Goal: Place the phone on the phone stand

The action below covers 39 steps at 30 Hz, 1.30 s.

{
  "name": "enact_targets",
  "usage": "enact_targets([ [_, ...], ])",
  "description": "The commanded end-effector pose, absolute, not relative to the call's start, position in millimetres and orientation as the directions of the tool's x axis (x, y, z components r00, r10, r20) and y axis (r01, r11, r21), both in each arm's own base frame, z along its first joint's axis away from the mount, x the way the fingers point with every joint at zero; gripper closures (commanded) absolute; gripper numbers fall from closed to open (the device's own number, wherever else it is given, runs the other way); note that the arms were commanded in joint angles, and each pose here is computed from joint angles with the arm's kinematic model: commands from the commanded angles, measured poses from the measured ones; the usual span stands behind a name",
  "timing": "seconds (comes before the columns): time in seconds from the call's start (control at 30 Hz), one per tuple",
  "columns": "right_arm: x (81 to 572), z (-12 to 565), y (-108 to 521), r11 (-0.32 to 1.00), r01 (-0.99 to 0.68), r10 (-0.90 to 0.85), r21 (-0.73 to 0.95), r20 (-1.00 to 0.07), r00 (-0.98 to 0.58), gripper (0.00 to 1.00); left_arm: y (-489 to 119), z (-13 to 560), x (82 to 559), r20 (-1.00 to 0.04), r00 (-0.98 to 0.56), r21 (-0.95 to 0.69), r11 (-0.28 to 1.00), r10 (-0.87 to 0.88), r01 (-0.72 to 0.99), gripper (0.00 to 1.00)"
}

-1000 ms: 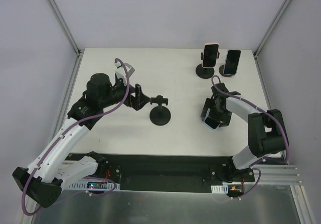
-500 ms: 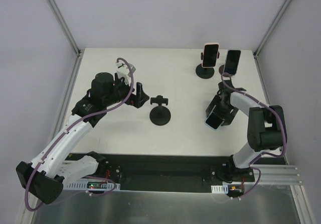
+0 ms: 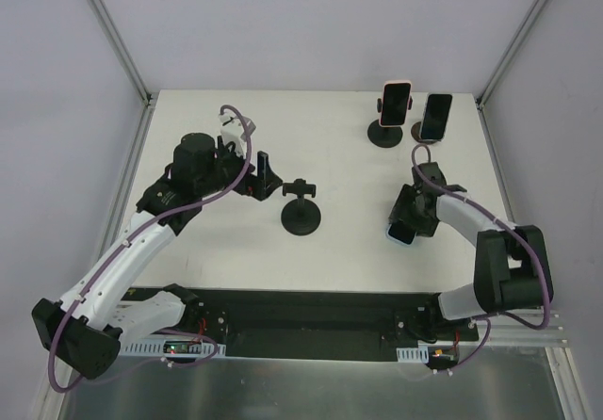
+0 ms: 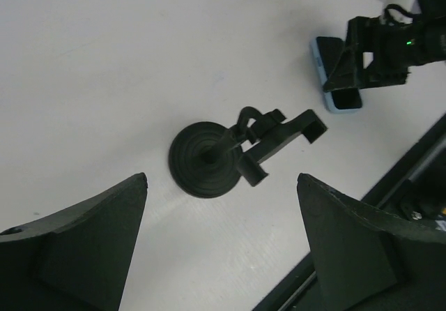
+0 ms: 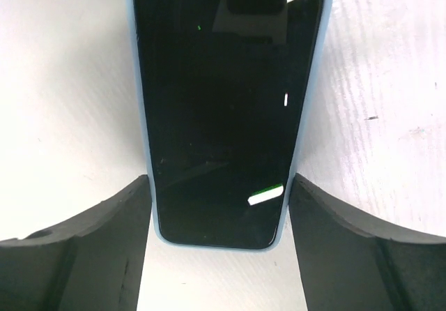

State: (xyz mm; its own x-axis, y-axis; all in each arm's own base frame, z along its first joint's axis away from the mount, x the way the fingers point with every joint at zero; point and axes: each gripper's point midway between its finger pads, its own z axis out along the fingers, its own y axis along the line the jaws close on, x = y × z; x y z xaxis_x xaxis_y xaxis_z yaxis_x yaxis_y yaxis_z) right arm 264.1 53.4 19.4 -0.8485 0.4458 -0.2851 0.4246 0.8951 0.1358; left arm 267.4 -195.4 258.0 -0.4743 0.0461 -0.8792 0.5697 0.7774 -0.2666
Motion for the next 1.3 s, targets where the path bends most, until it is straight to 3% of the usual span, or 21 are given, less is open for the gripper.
enact_targets([
  [0.0,282,41,63,0.976,0.187,0.219,0.115,-0.511,-0.831,0.99,-232,322,254,-0.86,-0.503,-0.448,0.602,-0.087,0.661,0.13],
  [0.2,283,102,89,0.996,-0.044,0.034,0.084,-0.752,-0.658,0.99,-276,373,257,-0.797,-0.598,-0.58,0.384,-0.085,0.718,0.13],
  [0.3,280,135,99,0.989,-0.137,-0.026,0.06,-0.835,-0.55,0.99,-290,361,264,-0.759,-0.65,-0.622,0.33,-0.032,0.71,0.16],
  [0.37,279,143,95,0.991,-0.116,-0.009,0.062,-0.85,-0.526,0.99,-294,347,271,-0.737,-0.675,-0.64,0.335,-0.015,0.691,0.17],
  [0.5,269,132,96,0.992,-0.112,-0.03,0.053,-0.776,-0.63,0.99,-296,323,271,-0.717,-0.696,-0.649,0.342,0.022,0.68,0.18],
  [0.57,265,123,99,0.993,-0.106,-0.044,0.046,-0.7,-0.713,0.66,-294,320,269,-0.741,-0.671,-0.622,0.342,0.035,0.704,0.17],
  [0.6,263,120,99,0.996,-0.072,-0.017,0.056,-0.664,-0.748,0.41,-292,315,268,-0.743,-0.667,-0.615,0.351,0.041,0.706,0.17],
  [0.63,263,118,99,0.998,-0.05,-0.01,0.047,-0.63,-0.777,0.04,-289,315,266,-0.764,-0.644,-0.59,0.353,0.048,0.726,0.16],
  [0.77,257,97,98,0.997,0.07,0.059,-0.014,-0.392,-0.918,0.04,-280,310,261,-0.795,-0.604,-0.543,0.389,0.047,0.744,0.15],
  [0.87,260,75,113,0.988,0.15,0.151,0.025,-0.281,-0.948,0.04,-270,316,262,-0.825,-0.564,-0.499,0.438,0.023,0.747,0.15],
  [1.03,265,51,110,0.969,0.24,0.224,-0.051,-0.215,-0.95,0.04,-258,319,265,-0.861,-0.509,-0.439,0.506,0.001,0.742,0.15],
  [1.27,258,21,124,0.96,0.279,0.278,0.009,-0.118,-0.953,0.04,-259,320,263,-0.855,-0.519,-0.45,0.502,-0.002,0.739,0.15],
])
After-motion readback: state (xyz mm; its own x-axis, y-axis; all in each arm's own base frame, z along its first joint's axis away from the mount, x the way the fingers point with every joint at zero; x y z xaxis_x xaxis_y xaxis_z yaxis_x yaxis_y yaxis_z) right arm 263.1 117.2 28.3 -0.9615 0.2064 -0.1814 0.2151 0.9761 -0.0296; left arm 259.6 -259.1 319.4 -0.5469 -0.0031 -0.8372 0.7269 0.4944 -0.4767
